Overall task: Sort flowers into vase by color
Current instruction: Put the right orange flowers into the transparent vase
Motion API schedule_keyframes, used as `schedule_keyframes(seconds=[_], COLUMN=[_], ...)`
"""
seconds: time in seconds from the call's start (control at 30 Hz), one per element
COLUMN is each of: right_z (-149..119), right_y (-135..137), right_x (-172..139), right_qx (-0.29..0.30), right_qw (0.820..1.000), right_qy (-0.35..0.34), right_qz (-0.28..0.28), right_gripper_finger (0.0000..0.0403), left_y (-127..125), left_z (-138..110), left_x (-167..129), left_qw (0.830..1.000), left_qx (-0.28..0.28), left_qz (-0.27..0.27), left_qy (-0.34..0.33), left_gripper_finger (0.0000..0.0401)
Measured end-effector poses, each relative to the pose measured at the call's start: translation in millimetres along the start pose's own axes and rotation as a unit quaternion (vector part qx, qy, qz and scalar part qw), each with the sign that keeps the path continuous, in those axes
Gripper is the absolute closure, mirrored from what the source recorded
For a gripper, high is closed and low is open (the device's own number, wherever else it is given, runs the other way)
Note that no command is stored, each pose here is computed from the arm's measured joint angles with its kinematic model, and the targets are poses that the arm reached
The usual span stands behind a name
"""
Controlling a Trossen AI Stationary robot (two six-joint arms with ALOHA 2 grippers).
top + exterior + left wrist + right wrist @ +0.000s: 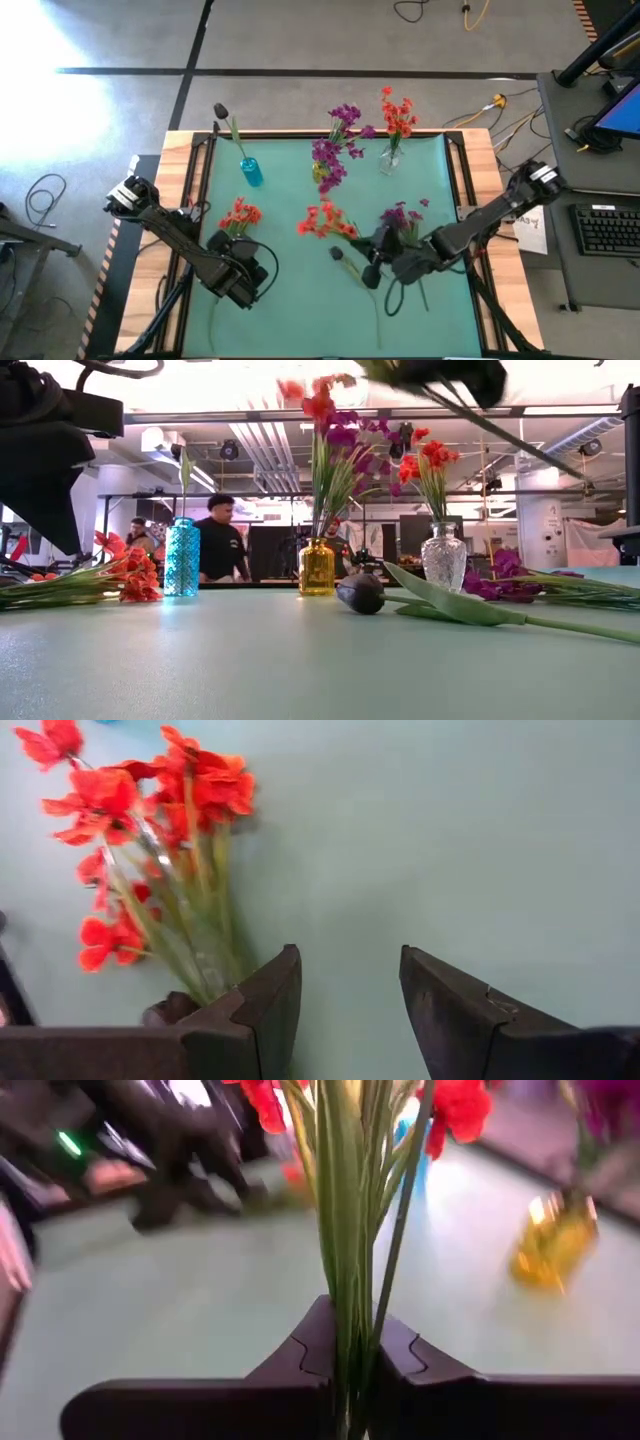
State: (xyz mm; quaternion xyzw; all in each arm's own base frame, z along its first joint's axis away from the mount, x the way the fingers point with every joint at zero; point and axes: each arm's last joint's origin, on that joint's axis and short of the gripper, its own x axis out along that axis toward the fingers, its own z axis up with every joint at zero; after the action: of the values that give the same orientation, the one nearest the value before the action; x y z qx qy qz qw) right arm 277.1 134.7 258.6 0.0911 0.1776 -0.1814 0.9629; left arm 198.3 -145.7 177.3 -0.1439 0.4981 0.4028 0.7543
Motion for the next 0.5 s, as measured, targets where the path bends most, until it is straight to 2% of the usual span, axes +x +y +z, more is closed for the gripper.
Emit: schedule_keyframes(seconds=[0.13, 0.27, 0.4, 0.5], right_z=[13, 26, 28, 24], right_y=[2, -5, -26, -46], right_x=[3, 0, -4, -8], right_qx=[-0.047, -0.067, -0.072, -0.068], right_qw=[0.995, 0.98, 0.96, 0.945], right_qy=[-0.076, -0.167, -0.257, -0.315], right_qz=[0.047, 0.089, 0.084, 0.06], right_gripper_finger=[0.0388, 0.0388, 0.0389, 0.0389], left_y=[-4, -5, -7, -9], left_z=[0, 0, 0, 0], left_x=[0, 0, 0, 0], left_qw=[1.0, 1.0, 0.999, 0.999], left_qx=[-0.009, -0.014, -0.019, -0.025], left_qz=[-0.017, -0.026, -0.033, -0.042], left_qy=[0.0, 0.0, 0.0, 0.0], left_gripper_finger=[0.0243, 0.0243, 0.0243, 0.0243])
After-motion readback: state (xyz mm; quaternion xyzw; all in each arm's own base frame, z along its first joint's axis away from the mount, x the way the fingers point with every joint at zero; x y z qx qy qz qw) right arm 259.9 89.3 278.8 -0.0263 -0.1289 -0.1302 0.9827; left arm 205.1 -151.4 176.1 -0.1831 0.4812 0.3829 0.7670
